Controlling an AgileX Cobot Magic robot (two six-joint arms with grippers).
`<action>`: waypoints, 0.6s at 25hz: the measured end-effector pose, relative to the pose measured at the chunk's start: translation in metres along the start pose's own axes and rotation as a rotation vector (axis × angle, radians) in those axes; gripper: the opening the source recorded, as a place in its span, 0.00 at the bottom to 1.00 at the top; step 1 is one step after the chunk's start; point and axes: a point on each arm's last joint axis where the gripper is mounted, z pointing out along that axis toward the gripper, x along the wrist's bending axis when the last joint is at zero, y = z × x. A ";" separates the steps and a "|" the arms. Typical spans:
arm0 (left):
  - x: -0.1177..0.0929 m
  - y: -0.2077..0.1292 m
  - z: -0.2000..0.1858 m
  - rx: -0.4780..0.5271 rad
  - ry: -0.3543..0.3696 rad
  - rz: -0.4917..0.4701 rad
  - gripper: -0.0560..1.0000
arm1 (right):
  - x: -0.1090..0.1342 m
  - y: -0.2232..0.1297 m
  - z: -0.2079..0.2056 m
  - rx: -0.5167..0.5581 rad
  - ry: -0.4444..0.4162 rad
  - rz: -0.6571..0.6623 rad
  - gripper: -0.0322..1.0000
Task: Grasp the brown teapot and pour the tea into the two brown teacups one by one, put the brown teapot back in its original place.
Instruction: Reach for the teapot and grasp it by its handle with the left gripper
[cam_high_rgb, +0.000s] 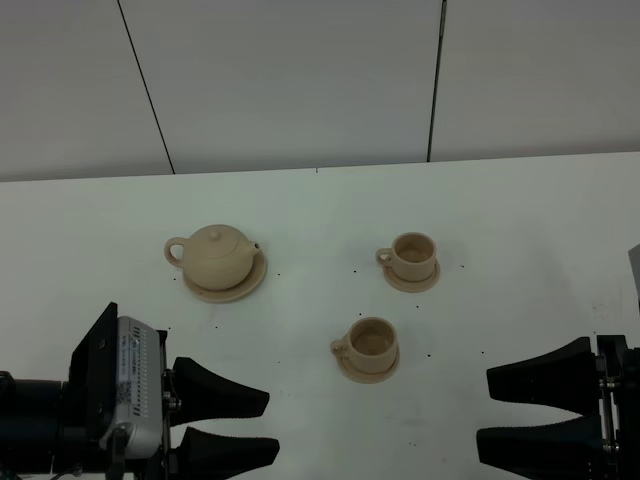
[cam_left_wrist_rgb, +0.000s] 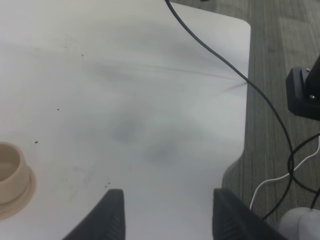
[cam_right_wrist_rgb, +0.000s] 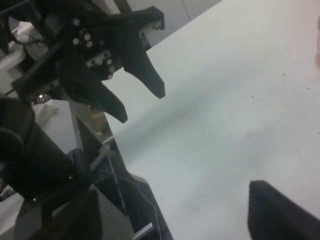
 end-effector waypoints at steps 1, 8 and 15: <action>0.000 0.000 0.000 0.000 0.000 0.000 0.50 | 0.000 0.000 0.000 0.000 0.000 0.000 0.60; 0.000 0.000 0.000 -0.002 0.000 -0.005 0.50 | 0.000 0.000 0.000 0.000 0.000 0.000 0.60; 0.000 0.000 0.000 -0.002 0.000 -0.005 0.50 | 0.000 0.000 0.000 0.000 0.000 0.000 0.60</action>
